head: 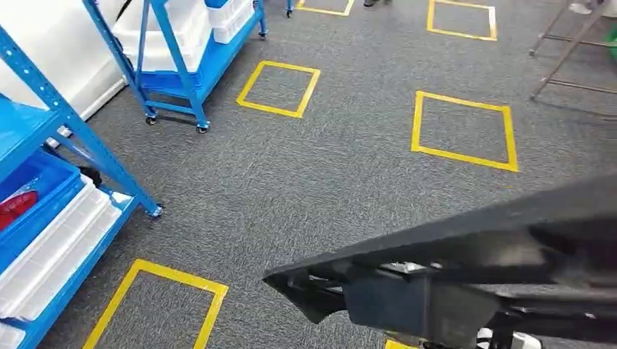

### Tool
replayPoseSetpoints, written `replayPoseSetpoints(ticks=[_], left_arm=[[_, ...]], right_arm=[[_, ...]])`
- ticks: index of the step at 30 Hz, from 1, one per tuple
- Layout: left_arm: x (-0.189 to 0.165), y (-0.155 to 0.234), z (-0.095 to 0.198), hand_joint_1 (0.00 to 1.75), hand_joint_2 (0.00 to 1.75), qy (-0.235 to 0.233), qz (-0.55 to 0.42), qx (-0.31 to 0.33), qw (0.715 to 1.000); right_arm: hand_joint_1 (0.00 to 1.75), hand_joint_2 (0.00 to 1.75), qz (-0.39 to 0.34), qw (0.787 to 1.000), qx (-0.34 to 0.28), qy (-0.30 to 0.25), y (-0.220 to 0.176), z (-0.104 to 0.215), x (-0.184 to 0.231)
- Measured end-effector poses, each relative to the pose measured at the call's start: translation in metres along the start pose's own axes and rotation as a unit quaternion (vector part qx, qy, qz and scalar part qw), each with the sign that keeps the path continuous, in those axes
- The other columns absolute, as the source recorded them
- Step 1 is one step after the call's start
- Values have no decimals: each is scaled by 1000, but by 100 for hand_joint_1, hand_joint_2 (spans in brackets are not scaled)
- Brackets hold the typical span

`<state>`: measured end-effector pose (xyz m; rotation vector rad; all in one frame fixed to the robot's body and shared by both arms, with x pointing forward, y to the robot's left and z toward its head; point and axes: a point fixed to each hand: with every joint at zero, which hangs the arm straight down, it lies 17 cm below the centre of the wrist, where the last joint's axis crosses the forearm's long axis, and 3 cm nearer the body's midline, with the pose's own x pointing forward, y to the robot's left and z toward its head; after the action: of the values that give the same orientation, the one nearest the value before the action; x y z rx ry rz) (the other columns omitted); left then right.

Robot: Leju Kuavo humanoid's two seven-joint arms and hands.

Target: Take the parts from the cabinet and place them on the table.

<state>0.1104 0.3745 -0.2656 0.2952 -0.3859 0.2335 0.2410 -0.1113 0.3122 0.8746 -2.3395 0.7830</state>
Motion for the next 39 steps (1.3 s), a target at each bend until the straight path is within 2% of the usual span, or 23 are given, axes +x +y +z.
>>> replayPoseSetpoints(ticks=[4,12,23,31,39], left_arm=[[-5,-2,1,0,0,3,-9,-5,1000],[18,-17,1,0,0,-29,-11,-36,999],[12,-18,2,0,0,-20,8,-30,999],[16,-21,1,0,0,-14,23,-31,999],[13,-23,2,0,0,-10,22,-33,999]], right_arm=[[175,175,-3,1000,1,2,2,2,0],[175,175,17,1000,6,-8,-14,-8,-1],[175,175,1,999,32,36,0,2,-37],[175,175,-11,997,56,53,-7,-11,-62],[175,175,-32,996,51,69,-12,-14,-80]])
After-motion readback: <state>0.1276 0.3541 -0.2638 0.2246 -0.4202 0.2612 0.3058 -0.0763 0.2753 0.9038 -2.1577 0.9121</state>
